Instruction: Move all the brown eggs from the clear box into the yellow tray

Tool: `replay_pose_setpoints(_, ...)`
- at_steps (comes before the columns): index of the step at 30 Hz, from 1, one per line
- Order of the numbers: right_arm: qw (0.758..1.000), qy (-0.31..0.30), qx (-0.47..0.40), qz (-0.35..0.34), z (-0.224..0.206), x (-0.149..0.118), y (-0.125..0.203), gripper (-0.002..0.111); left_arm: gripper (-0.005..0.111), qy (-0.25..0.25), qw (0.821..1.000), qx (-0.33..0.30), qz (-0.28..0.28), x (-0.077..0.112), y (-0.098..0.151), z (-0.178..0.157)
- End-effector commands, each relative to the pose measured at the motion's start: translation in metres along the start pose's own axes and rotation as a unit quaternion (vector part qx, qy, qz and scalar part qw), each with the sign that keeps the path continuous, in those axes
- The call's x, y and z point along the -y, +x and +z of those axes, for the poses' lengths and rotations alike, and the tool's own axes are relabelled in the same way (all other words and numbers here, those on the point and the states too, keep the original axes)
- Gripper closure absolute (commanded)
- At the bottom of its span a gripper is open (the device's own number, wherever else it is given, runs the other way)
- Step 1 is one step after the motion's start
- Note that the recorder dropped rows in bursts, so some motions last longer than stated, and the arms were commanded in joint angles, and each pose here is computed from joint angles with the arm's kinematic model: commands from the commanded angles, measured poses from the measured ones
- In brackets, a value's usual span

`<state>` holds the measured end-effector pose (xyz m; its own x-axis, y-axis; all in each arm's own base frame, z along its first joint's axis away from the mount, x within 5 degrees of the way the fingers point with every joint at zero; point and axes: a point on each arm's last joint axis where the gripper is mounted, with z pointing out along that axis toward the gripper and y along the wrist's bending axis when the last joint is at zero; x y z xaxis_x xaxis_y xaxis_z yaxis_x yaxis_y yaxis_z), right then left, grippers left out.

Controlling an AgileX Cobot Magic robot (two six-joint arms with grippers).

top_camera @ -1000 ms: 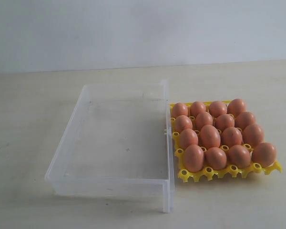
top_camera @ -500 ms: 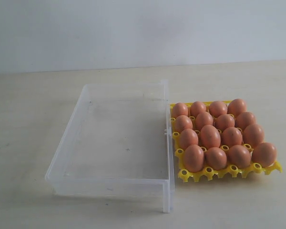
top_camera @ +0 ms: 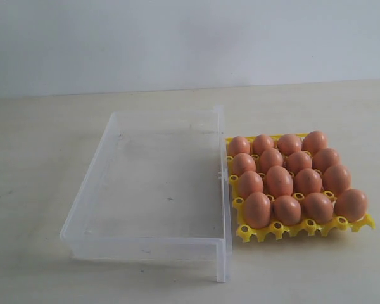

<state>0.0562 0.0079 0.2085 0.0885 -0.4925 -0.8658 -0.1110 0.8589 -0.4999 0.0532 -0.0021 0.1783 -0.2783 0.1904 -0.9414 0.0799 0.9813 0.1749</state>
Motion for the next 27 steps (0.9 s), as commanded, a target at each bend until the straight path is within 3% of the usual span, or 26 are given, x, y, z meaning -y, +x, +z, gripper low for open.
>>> replay_pose_setpoints(1, 1.000, 0.001, 0.004, 0.003, -0.0003, -0.0004, 0.0003, 0.108, 0.107, -0.001, 1.000, 0.008, 0.000, -0.0003, -0.0020, -0.0008)
replay_pose_setpoints(13, 1.000, 0.001, 0.004, 0.003, -0.0003, -0.0004, 0.0003, 0.108, 0.107, -0.001, 1.000, 0.008, 0.000, -0.0003, -0.0020, -0.0008)
replay_pose_setpoints(16, 0.999, 0.002, 0.003, -0.044, -0.0003, -0.0003, 0.0006, 0.108, 0.107, -0.001, 1.000, 0.008, 0.000, -0.0003, -0.0020, -0.0008)
replay_pose_setpoints(18, 0.999, 0.002, 0.004, -0.041, -0.0003, -0.0002, 0.0004, 0.108, 0.107, -0.001, 1.000, 0.008, 0.000, -0.0003, -0.0020, -0.0008)
replay_pose_setpoints(22, 1.000, -0.002, 0.001, -0.002, -0.0003, -0.0009, 0.0010, 0.108, 0.107, -0.001, 1.000, 0.008, 0.000, -0.0003, -0.0020, -0.0008)
replay_pose_setpoints(27, 0.979, -0.004, -0.006, 0.205, -0.0003, -0.0015, 0.0020, 0.108, 0.107, -0.001, 1.000, 0.008, 0.000, -0.0003, -0.0020, -0.0008)
